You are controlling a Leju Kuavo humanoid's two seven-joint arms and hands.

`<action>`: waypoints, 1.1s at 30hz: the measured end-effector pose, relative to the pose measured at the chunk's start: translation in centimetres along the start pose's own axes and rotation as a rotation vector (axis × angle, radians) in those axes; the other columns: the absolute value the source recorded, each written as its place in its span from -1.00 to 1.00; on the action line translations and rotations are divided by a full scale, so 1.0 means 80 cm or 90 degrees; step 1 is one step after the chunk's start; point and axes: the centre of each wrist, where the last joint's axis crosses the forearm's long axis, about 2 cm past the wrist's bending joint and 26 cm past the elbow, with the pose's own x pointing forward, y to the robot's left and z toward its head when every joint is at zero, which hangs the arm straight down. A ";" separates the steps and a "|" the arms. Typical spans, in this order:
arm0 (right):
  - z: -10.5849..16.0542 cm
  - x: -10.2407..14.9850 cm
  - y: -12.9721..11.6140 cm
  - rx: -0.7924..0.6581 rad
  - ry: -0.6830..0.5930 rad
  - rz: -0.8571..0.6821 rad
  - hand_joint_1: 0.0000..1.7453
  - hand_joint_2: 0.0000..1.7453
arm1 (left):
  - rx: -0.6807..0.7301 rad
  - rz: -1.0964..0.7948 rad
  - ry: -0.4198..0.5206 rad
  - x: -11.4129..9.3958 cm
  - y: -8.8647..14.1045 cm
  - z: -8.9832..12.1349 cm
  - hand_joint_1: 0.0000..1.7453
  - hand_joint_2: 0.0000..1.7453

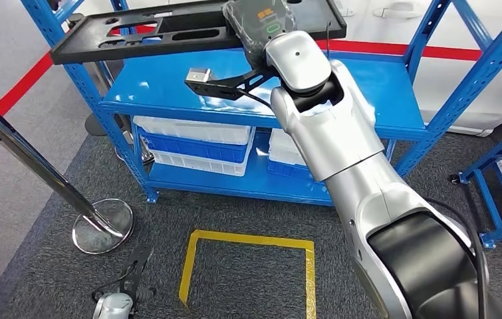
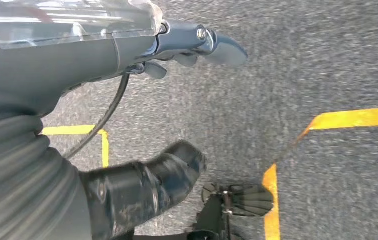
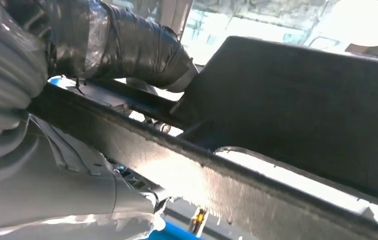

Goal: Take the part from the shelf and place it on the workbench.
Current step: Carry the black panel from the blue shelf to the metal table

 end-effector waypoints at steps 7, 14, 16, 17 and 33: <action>0.000 0.000 0.005 0.009 0.002 -0.001 1.00 1.00 | 0.037 -0.001 0.010 0.003 0.005 0.001 -1.00 1.00; -0.001 0.003 0.003 0.012 0.010 -0.003 1.00 1.00 | 0.058 -0.040 -0.045 0.011 0.006 0.003 -1.00 1.00; -0.001 0.002 0.004 0.013 0.012 -0.003 1.00 1.00 | 0.053 -0.023 -0.050 0.009 0.005 0.003 -1.00 1.00; -0.001 0.002 0.005 0.014 0.012 -0.003 1.00 1.00 | 0.052 -0.010 -0.046 0.008 0.004 0.003 -1.00 1.00; -0.004 0.003 0.005 0.018 0.008 -0.003 1.00 1.00 | 0.072 0.041 -0.001 0.005 0.017 0.012 -1.00 1.00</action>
